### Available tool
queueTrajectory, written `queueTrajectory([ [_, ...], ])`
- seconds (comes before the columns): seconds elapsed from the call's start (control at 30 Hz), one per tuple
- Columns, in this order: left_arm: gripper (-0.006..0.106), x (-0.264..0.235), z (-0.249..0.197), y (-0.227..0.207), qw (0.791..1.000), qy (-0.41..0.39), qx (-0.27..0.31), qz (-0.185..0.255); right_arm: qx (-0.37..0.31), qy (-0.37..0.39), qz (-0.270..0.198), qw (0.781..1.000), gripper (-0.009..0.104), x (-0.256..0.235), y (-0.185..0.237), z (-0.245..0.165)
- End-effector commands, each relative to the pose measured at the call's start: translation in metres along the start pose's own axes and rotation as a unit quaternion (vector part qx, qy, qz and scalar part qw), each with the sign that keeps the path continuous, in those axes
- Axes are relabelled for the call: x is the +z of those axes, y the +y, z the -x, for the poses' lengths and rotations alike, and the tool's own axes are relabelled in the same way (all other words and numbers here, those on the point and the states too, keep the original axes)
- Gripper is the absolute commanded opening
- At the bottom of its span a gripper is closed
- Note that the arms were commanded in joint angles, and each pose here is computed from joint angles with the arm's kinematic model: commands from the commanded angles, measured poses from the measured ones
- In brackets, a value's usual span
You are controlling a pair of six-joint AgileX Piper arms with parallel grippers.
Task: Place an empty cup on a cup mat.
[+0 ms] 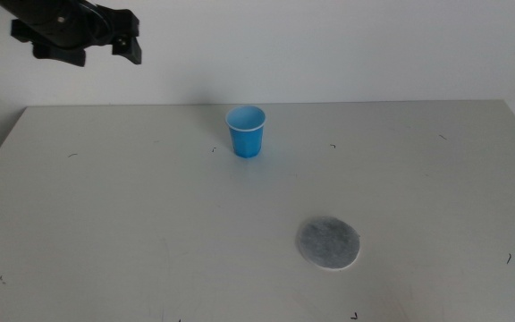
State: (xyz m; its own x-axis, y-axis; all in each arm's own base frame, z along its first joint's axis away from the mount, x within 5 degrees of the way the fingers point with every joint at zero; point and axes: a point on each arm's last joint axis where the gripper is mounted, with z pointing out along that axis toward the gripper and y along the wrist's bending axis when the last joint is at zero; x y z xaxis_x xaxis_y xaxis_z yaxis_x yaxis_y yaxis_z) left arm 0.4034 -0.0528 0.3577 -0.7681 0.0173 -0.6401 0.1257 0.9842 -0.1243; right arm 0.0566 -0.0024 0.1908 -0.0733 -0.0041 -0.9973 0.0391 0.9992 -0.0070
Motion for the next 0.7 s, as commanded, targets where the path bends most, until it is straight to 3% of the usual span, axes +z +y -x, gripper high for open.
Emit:
queueTrajectory([
  [0.0, 0.105, -0.016, 0.018, -0.017, 0.998, -0.061, 0.014, -0.016, -0.009, -0.055, 0.0, 0.998, 0.094, -0.003, 0.0, 0.011],
  [0.33, 0.105, 0.061, 0.018, -0.077, 0.994, -0.082, 0.045, -0.063, -0.009, -0.055, 0.0, 0.998, 0.094, -0.003, 0.0, 0.011],
  [0.67, 0.105, 0.128, -0.001, -0.097, 0.993, -0.074, 0.04, -0.081, -0.009, -0.055, 0.0, 0.998, 0.094, -0.003, 0.0, 0.011],
])
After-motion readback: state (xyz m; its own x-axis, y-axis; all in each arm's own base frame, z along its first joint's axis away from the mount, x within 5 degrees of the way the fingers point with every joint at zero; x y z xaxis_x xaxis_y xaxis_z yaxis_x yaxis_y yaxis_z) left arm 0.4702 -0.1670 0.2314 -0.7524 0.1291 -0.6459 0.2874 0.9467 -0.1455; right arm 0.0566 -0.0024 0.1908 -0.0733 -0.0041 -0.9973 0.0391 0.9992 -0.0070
